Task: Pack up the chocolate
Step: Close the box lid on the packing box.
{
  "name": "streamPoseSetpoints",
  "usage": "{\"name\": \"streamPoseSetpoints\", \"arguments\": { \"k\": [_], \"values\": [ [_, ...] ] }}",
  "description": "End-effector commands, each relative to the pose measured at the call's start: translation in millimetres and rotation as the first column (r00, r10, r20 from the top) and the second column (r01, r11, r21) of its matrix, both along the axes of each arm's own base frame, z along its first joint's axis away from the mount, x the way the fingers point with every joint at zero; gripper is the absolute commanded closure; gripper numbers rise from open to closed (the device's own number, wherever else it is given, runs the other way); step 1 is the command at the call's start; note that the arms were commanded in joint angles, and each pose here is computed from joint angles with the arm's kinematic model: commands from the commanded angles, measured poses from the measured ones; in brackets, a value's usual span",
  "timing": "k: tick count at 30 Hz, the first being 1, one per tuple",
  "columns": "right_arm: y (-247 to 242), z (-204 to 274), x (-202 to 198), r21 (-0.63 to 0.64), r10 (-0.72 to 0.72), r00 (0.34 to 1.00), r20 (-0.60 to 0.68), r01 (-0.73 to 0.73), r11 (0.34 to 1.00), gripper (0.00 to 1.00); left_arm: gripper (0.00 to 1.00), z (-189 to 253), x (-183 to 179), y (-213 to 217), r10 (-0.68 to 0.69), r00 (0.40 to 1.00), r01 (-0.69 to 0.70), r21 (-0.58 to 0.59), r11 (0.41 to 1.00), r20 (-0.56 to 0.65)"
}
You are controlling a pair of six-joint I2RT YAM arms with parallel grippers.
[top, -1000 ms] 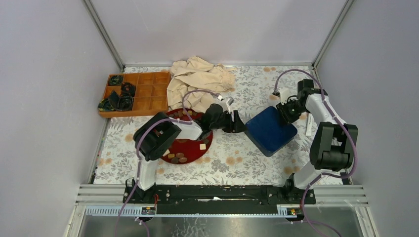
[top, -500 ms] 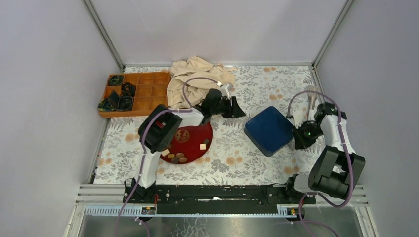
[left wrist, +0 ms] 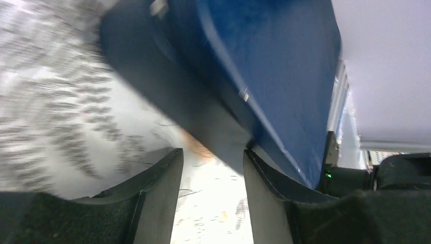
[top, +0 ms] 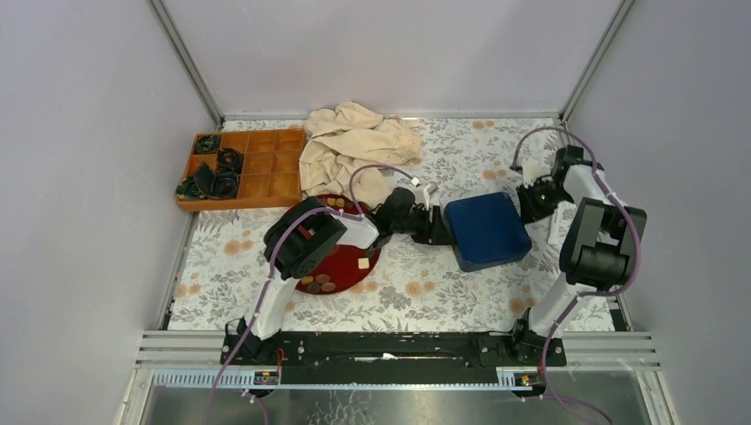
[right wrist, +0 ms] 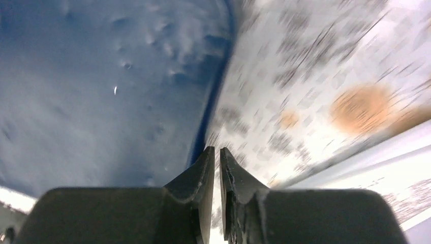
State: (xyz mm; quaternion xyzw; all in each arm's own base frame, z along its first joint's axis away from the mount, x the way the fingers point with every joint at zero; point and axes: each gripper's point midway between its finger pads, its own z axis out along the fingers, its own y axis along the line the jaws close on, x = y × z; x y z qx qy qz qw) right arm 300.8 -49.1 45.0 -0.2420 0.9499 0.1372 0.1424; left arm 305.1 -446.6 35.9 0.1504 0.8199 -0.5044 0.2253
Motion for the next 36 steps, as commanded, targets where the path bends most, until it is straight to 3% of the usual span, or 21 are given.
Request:
{"name": "streamPoseSetpoints", "arguments": {
  "k": [1, 4, 9, 12, 16, 23, 36],
  "values": [
    [40.1, 25.3, 51.6, 0.136, -0.001, 0.997, 0.076, -0.01, 0.991, 0.83, 0.45, 52.1, -39.9, -48.9, -0.088, 0.993, 0.103, -0.213, 0.972, 0.08],
    [22.0, 34.6, 68.3, 0.048, -0.034, 0.995, 0.093, 0.03, 0.998, 0.81, 0.45, 53.4, -42.9, -41.3, -0.031, 0.997, 0.047, -0.24, 0.97, 0.067],
    [3.6, 72.9, 74.4, -0.058, -0.029, 0.98, 0.198, 0.041, 0.997, 0.71, 0.44, 48.8, -32.7, 29.6, 0.16, 0.982, -0.143, -0.157, 0.977, 0.098],
    [19.1, 99.7, 68.2, 0.004, 0.002, 0.967, 0.253, -0.003, 1.0, 0.68, 0.39, 54.8, -22.0, 73.9, 0.245, 0.96, -0.231, -0.113, 0.966, 0.137],
    [46.2, 120.6, 55.0, 0.131, 0.027, 0.96, 0.278, -0.066, 0.989, 0.62, 0.32, 67.2, -8.4, 98.7, 0.271, 0.951, -0.257, -0.108, 0.96, 0.146],
    [86.7, 115.4, 16.8, 0.302, 0.099, 0.969, 0.226, -0.166, 0.939, 0.59, 0.26, 71.9, 9.4, 74.2, 0.231, 0.968, -0.213, -0.172, 0.962, 0.095],
    [101.2, 35.4, -35.2, 0.175, 0.225, 0.974, 0.026, -0.226, 0.958, 0.64, 0.16, 55.8, 29.7, 25.2, 0.25, 0.966, -0.24, -0.128, 0.962, 0.067]
  ]
}}
